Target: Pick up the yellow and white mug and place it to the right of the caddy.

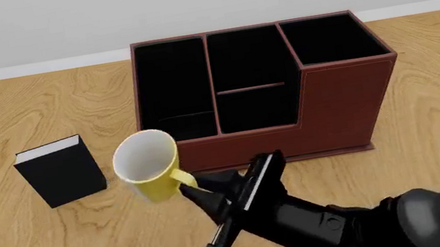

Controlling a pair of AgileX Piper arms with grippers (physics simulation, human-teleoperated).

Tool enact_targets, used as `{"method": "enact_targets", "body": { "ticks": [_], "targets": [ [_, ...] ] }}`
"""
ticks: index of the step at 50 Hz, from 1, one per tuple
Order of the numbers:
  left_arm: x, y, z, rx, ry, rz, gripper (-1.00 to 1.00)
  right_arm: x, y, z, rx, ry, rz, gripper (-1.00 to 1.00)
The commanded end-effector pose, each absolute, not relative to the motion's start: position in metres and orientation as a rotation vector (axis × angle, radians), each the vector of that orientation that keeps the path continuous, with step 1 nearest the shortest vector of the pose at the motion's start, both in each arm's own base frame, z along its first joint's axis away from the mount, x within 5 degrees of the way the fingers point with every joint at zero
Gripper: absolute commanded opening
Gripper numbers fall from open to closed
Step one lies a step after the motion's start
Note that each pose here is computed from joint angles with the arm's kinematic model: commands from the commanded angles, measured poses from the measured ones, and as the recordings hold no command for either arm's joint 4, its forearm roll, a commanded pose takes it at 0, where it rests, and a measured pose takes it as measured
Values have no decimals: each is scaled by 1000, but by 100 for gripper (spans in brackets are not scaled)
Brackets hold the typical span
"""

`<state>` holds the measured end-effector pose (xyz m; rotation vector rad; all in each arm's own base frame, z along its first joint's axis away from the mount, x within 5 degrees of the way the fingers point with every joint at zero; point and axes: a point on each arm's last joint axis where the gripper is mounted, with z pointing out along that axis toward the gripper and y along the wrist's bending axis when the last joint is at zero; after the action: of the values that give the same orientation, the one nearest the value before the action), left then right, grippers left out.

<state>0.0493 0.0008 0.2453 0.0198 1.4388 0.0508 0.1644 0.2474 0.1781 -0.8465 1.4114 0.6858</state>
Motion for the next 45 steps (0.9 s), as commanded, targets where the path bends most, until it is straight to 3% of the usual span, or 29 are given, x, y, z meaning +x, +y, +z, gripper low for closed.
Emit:
{"method": "enact_targets", "body": {
  "ticks": [1, 15, 45],
  "targets": [
    [47, 0, 254, 28, 1425, 43, 100, 151, 200, 214, -754, 1345, 659, -100],
    [46, -2, 257, 53, 1421, 4, 100, 136, 140, 267, -620, 1285, 576, -100],
    [47, -3, 253, 79, 1421, -13, 100, 121, 77, 307, -474, 1272, 356, -100]
  ]
}}
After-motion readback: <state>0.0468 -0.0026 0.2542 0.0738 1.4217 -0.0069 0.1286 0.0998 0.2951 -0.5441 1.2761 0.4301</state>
